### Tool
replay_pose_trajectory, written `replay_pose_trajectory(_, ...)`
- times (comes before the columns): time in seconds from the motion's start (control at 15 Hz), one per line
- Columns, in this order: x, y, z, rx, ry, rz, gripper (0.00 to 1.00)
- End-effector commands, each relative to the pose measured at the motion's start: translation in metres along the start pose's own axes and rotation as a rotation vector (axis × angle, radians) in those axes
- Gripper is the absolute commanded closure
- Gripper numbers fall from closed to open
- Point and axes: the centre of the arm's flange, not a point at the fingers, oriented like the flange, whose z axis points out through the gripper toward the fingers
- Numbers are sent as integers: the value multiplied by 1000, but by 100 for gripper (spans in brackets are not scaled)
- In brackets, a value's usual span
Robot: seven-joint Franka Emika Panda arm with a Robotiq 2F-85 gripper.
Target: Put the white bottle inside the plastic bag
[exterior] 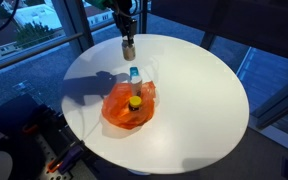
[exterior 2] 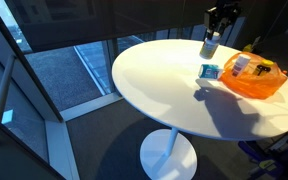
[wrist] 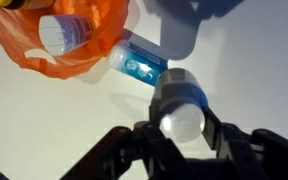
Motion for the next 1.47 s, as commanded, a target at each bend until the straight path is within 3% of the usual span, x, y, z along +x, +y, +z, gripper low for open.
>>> replay_pose_trajectory(0.0, -16, 35, -17, -21, -4, 45, 81)
replay_pose_trajectory(0.6, -56, 99, -1, -63, -80, 86, 81)
replay_pose_trajectory(1.0, -82, 116, 27, -85, -153, 62, 81)
replay_pose_trajectory(1.4, -94, 137, 47, -153, -168, 43, 81)
